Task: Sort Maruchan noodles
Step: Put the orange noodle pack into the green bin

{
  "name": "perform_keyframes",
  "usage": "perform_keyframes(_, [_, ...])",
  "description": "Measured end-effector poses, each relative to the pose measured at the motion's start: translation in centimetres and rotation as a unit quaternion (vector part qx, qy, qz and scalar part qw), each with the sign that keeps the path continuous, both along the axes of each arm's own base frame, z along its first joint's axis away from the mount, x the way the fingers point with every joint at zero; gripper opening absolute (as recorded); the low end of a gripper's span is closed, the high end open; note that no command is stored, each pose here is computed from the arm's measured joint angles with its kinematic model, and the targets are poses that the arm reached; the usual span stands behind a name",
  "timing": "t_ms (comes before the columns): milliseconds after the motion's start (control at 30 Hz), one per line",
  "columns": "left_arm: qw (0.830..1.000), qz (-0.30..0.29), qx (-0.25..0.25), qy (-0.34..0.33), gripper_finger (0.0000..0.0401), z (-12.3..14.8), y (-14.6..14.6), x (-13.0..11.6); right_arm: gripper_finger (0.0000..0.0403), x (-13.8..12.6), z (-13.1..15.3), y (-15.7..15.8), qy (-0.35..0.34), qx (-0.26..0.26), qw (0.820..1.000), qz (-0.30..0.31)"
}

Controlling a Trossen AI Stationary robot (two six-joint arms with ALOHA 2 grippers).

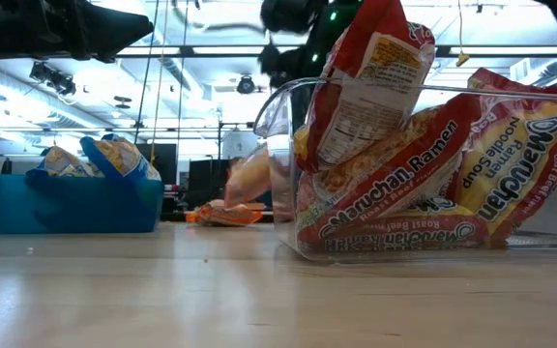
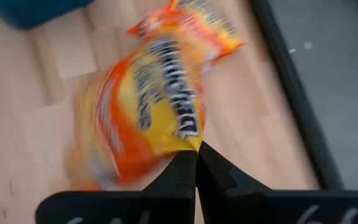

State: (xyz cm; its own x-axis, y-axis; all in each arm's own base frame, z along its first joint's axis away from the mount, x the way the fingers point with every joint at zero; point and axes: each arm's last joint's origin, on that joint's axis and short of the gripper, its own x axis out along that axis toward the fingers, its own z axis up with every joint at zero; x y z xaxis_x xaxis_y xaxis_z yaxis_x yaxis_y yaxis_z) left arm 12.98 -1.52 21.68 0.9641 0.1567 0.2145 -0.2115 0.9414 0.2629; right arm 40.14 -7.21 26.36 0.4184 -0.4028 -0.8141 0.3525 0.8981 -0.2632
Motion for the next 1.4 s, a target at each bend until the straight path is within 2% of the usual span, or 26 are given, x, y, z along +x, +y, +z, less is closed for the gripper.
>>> perform_keyframes(267, [1.000, 0.000, 0.000, 0.000, 0.0117, 0.0, 0.0, 0.0, 0.0006, -3.8, 4.5, 1.2, 0.006, -0.055, 0.997, -0.059])
perform_keyframes(567, [1.000, 0.000, 0.000, 0.000, 0.0117, 0.0, 0.0, 0.0, 0.0006, -8.3, 7.9, 3.1, 0.022, -0.114, 0.985, -0.127])
perform_keyframes(833, [1.000, 0.000, 0.000, 0.000, 0.0117, 0.0, 0.0, 0.0, 0.0006, -12.9, 9.8, 4.9, 0.045, -0.160, 0.966, -0.196])
perform_keyframes(967, [1.000, 0.000, 0.000, 0.000, 0.0117, 0.0, 0.0, 0.0, 0.0007, -14.7, 10.5, 5.3, 0.052, -0.156, 0.963, -0.215])
perform_keyframes(1100, [1.000, 0.000, 0.000, 0.000, 0.0117, 0.0, 0.0, 0.0, 0.0007, -16.0, 10.6, 5.5, 0.047, -0.123, 0.969, -0.209])
perform_keyframes(1400, [1.000, 0.000, 0.000, -0.001, 0.0117, 0.0, 0.0, 0.0, 0.0007, -18.5, 6.4, 4.5, 0.122, -0.076, 0.966, -0.216])
